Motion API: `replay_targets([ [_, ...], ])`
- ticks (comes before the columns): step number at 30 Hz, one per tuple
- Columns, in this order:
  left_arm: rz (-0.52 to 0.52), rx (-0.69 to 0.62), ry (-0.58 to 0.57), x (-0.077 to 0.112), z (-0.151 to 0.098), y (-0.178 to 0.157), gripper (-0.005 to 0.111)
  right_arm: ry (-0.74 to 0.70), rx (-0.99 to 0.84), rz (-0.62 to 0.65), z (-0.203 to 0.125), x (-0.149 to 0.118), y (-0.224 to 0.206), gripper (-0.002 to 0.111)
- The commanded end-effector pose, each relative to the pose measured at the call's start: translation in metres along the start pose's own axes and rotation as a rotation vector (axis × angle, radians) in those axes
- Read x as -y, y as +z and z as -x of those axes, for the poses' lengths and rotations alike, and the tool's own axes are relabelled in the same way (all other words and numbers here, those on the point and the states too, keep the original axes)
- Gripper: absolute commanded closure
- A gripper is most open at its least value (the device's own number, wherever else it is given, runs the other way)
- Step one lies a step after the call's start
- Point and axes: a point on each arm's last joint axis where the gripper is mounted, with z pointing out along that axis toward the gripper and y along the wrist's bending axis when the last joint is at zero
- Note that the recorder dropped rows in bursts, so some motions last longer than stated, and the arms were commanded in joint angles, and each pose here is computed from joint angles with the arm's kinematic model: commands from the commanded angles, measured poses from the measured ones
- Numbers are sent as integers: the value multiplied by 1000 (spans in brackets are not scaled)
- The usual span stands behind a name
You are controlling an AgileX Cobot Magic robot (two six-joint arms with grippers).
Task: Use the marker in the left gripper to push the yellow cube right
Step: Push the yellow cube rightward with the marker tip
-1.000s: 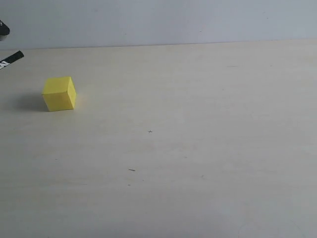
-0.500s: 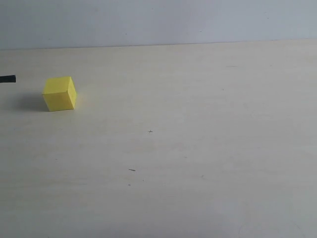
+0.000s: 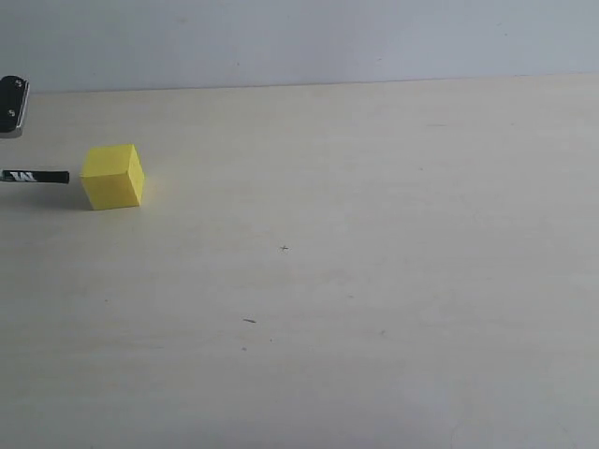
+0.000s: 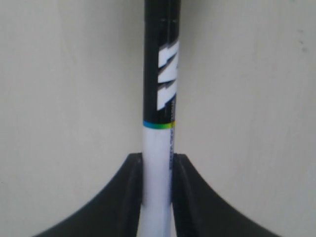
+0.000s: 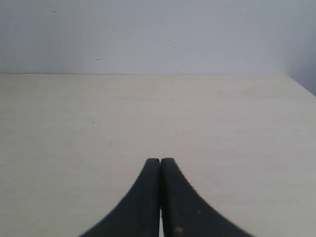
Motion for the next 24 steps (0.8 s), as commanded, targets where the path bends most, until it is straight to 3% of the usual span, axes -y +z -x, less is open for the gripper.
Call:
replay_targets([
  [1, 44, 5, 10, -5, 1, 10, 107, -6, 10, -6, 0, 0, 0, 108],
  [12, 50, 25, 2, -6, 3, 13, 107, -6, 10, -6, 0, 0, 0, 108],
  [20, 38, 98, 83, -3, 60, 8, 107, -6, 10, -6, 0, 0, 0, 108],
  [24, 41, 88, 82, -3, 64, 6, 107, -6, 10, -6, 0, 0, 0, 108],
])
